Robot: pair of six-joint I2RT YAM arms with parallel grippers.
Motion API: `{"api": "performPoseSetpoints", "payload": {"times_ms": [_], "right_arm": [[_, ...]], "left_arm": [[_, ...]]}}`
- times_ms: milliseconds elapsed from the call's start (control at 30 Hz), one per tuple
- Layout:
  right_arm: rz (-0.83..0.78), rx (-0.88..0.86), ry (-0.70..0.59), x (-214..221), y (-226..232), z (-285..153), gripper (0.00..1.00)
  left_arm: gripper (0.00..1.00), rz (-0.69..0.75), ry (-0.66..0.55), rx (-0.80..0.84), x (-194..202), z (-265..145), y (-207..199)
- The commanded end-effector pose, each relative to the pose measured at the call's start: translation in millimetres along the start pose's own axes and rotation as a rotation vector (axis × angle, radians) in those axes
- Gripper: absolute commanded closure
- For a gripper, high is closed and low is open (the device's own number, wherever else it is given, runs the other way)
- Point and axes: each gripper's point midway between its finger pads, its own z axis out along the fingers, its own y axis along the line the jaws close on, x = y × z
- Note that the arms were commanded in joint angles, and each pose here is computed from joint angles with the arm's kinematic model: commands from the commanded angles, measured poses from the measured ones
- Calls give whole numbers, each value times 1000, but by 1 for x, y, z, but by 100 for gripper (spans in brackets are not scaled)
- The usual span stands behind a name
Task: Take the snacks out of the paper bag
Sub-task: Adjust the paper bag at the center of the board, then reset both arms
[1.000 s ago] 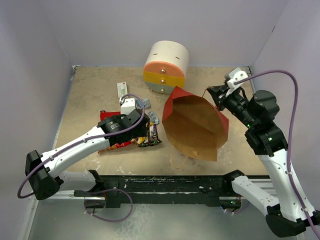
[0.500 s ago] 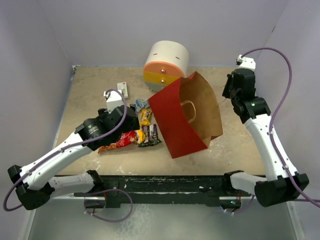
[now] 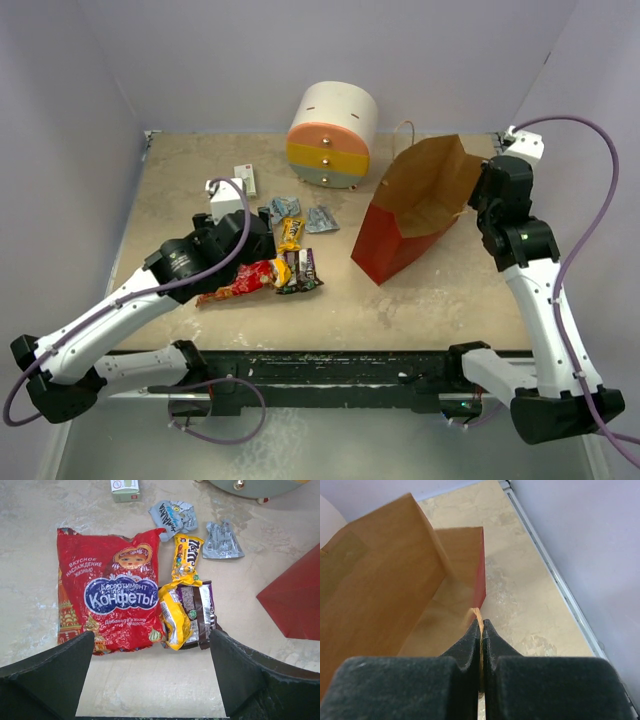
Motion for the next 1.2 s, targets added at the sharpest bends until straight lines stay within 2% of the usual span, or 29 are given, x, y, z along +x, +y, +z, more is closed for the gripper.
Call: {"api": "performPoseSetpoints", "payload": {"times_ms": [0, 100, 300, 367, 433, 467, 500, 633, 700, 800, 900, 1033, 1167], "right_arm": [[12, 60, 7, 6, -7, 7, 100], [14, 67, -8, 5, -10, 4, 98], [-4, 19, -18, -11, -7, -8, 82], [5, -32, -18, -21, 0, -16, 66], [9, -115, -32, -34, 10, -29, 35], [15, -145, -41, -40, 13, -36, 8], [27, -165, -58, -47, 13, -44, 0], [75, -267, -155, -77, 15, -81, 1], [88, -293, -231, -101, 13, -97, 1], [78, -379, -274, -124, 20, -121, 0], [89, -436, -331, -146, 21, -145, 0], [108, -541, -453, -180, 19, -192, 0], [164, -576, -550, -210, 9, -229, 1]], "left_arm": [[1, 39, -56, 65, -25, 2, -25], [1, 69, -59, 79, -31, 5, -35], [1, 90, -67, 122, -45, 5, -52], [1, 88, -73, 140, -54, 5, -56], [1, 83, -85, 161, -67, 6, -58], [1, 75, -89, 164, -75, 7, -56], [1, 59, -96, 166, -84, 8, -54], [1, -25, -150, 174, -128, 9, -45], [1, -52, -214, 195, -158, -3, -45], [1, -75, -302, 221, -195, -27, -46], [1, -110, -411, 246, -233, -63, -38], [1, -149, -613, 329, -274, -129, -18], [1, -193, -764, 377, -295, -182, 6]]}}
